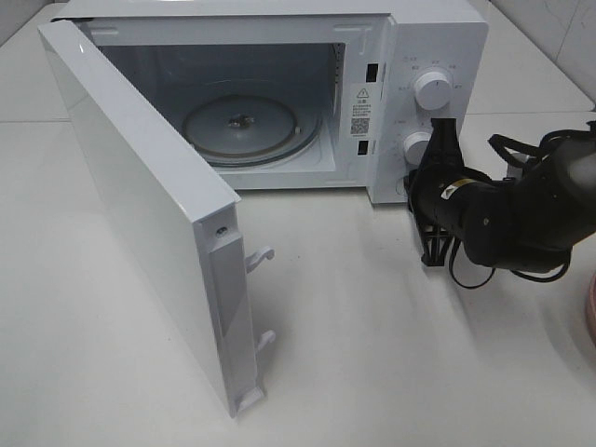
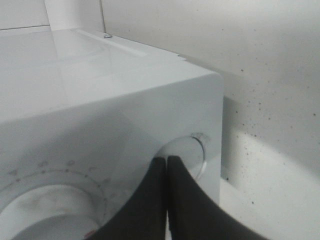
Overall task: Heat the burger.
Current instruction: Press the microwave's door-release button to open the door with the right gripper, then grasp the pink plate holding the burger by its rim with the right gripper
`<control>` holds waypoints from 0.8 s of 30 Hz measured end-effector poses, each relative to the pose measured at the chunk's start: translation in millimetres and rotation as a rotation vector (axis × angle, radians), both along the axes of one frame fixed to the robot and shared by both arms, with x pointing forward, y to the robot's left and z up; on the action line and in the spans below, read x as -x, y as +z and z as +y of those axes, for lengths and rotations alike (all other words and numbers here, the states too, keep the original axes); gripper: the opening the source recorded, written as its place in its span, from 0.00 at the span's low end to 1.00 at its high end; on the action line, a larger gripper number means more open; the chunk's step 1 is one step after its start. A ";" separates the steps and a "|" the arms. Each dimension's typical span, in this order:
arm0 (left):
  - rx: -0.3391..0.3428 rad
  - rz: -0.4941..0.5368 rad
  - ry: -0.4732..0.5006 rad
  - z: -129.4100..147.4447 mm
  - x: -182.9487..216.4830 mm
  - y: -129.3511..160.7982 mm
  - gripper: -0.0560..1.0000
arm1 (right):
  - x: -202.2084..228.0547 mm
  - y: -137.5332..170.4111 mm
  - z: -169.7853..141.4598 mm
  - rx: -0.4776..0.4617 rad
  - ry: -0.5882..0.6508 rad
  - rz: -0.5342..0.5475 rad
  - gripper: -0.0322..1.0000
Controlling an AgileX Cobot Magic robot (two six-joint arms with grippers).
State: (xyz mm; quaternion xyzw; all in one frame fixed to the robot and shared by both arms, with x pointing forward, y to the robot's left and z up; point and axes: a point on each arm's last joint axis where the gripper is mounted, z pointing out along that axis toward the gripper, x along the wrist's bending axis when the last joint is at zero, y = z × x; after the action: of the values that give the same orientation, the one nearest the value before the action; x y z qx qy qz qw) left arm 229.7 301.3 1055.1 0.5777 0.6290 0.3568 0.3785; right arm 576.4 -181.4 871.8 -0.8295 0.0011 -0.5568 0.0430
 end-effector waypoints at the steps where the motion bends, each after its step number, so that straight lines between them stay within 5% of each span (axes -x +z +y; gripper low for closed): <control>1: 0.000 0.000 0.000 0.0 0.0 0.0 0.96 | 1.4 3.7 -0.2 0.000 0.005 -0.020 0.03; 7: 0.000 0.000 0.000 0.0 0.0 0.0 0.96 | 13.3 15.8 -2.1 0.005 0.041 -0.039 0.03; 13: 0.000 0.000 0.000 0.0 0.0 0.0 0.96 | 33.5 20.2 -5.5 0.047 0.102 0.068 0.03; 16: 0.000 0.000 0.000 0.0 0.0 0.0 0.96 | 43.8 23.8 -7.8 0.103 0.146 0.124 0.03; 18: 0.000 0.000 0.000 0.0 0.0 0.0 0.96 | 53.5 34.9 -8.8 0.236 0.245 0.159 0.04; 24: 0.000 0.000 0.000 0.0 0.0 0.0 0.96 | 59.9 50.1 -8.7 0.356 0.341 0.157 0.04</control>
State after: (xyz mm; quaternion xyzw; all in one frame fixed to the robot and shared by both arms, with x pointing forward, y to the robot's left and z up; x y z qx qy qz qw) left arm 229.7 301.3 1055.1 0.5777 0.6290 0.3568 0.3785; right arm 516.5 -190.1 921.9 -0.8529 -0.2338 -0.4667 -0.0107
